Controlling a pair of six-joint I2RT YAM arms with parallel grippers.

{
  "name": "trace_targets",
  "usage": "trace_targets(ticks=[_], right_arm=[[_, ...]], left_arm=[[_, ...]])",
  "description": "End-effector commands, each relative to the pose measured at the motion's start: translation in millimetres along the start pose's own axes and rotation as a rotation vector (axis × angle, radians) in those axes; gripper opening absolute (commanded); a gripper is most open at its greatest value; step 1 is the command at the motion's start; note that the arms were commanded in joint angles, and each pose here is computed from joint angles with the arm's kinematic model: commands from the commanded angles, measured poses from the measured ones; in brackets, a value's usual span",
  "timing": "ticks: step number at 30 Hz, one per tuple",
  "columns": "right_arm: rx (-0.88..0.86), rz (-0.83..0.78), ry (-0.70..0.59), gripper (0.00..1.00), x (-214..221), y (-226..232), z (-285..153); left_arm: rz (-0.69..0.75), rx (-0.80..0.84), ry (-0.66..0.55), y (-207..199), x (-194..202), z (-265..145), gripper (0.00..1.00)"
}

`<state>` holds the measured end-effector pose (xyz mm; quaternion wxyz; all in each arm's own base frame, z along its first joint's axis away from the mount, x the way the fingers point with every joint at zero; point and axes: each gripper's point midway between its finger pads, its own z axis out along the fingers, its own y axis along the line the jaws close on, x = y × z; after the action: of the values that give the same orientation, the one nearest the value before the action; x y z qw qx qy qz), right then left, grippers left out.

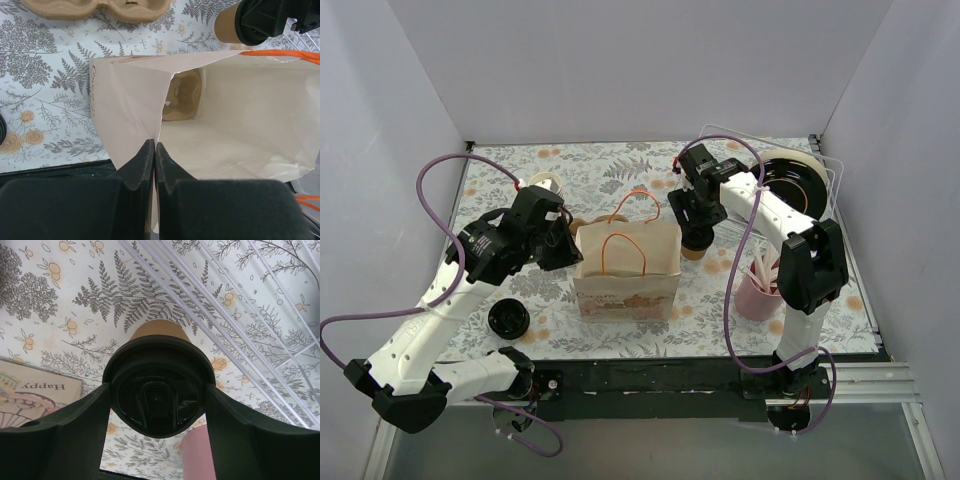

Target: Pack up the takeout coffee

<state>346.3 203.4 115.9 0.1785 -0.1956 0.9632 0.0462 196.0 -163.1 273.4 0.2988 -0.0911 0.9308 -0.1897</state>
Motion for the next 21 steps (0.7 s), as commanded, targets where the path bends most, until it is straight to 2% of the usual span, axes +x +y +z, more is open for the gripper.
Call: trace_targets(ticks=[1,3,6,10,11,21], right_arm=[[0.016,-0.013,-0.033,0.66,-5,-4,-7],[-0.025,-0.027,-0.046,0.62,-8,2,-26],[-0.066,-0.063,-0.137,0.58,-23,8,-73],[-0.083,-0.12,-0.339,0.48,-43,7,-146],[-0.097,-0.15,-0.414,0.48,-46,8,-174],[-0.282,-0.238,-0.873,0.44,-46,35,-324]], left_arm=[[0.003,0.054,-0.072,-11,-17,-10,0.0],[0.017,0.076,-0.095,-16,-23,-11,0.0],[0.065,0.104,-0.129,-22,-31,-9,0.0],[0.082,0.097,-0.137,-26,-37,-4,0.0],[0.088,0.115,-0.117,-30,-33,-1,0.0],[0.073,0.107,-0.07,-38,-32,10,0.0]])
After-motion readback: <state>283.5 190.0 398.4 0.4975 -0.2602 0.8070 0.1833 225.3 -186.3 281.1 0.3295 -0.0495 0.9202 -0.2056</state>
